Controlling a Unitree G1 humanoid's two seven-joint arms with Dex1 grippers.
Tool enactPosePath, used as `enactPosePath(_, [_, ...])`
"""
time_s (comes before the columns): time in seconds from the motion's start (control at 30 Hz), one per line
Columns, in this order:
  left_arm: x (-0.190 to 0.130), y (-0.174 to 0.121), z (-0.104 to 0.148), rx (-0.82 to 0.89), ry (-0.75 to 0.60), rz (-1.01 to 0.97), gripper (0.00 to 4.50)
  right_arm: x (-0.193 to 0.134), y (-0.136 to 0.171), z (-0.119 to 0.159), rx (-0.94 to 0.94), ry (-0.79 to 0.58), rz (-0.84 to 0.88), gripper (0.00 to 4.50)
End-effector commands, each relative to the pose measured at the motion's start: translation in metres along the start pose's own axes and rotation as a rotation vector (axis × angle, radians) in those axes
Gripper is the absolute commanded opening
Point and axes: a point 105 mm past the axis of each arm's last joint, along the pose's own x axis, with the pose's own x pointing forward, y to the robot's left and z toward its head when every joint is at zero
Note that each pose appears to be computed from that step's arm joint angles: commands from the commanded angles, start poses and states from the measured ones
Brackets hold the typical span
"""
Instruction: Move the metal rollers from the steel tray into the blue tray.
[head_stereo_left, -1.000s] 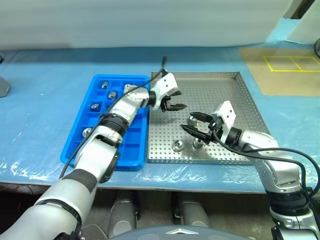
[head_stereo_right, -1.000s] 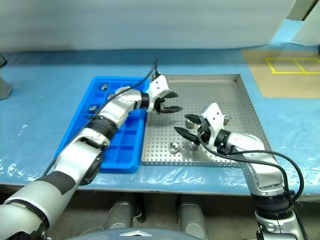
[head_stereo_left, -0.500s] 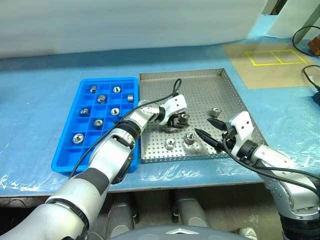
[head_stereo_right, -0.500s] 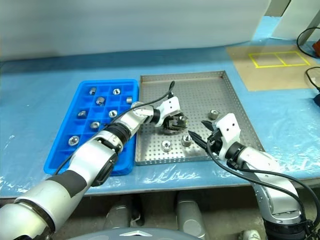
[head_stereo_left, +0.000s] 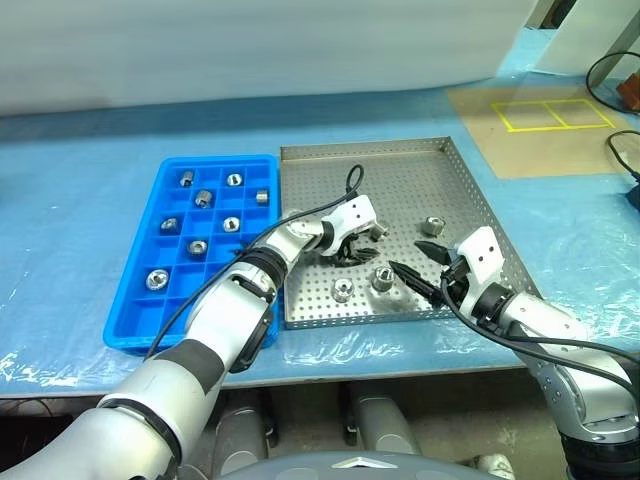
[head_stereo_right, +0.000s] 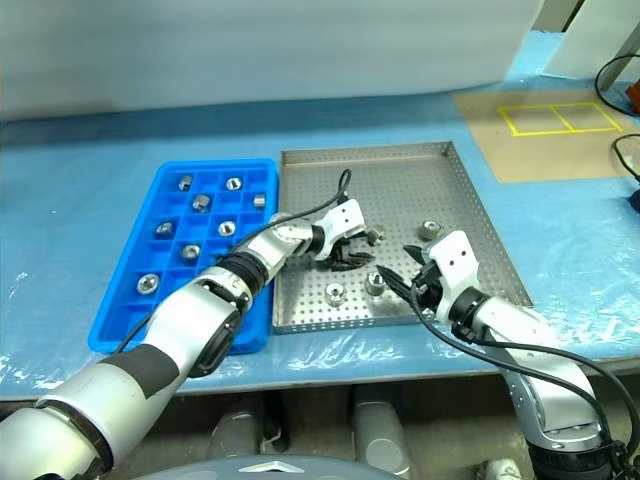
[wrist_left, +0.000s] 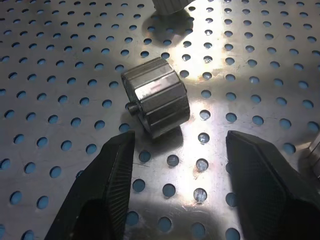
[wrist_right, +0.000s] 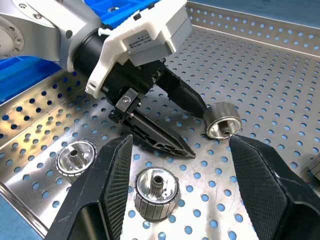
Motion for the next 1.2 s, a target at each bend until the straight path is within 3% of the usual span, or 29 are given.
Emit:
enactPosePath(0.03, [0.000,0.011,0.006,-0.024,-0.021,0.087,3.10,-0.001,0.004,0.007,-0.039,-0.025,0.003,3.13])
enactPosePath(0.27, [0.003,0.019,0.033,-0.092,-0.119,0.158,3.10,0.000,0.007,0.002,-0.040,-0.011,0.011,3.13])
enactPosePath(0.77, [0.005,0.014,0.040,-0.028,-0.129,0.118,3.10,0.006,0.009,0.001,-0.041,-0.018,0.026,3.13])
enactPosePath(0.97, [-0.023,0.034,0.061,-0.050,-0.234,0.087,3.10,0.008,0.013,-0.001,-0.037,-0.016,0.041,3.13])
enactPosePath(1.07, [-0.044,0.029,0.073,-0.060,-0.315,-0.066,3.10,0.009,0.014,-0.002,-0.034,-0.016,0.050,3.13])
enactPosePath(1.2, [-0.064,0.011,0.054,0.032,-0.273,-0.245,3.10,0.012,0.013,-0.002,-0.041,-0.012,0.071,3.13])
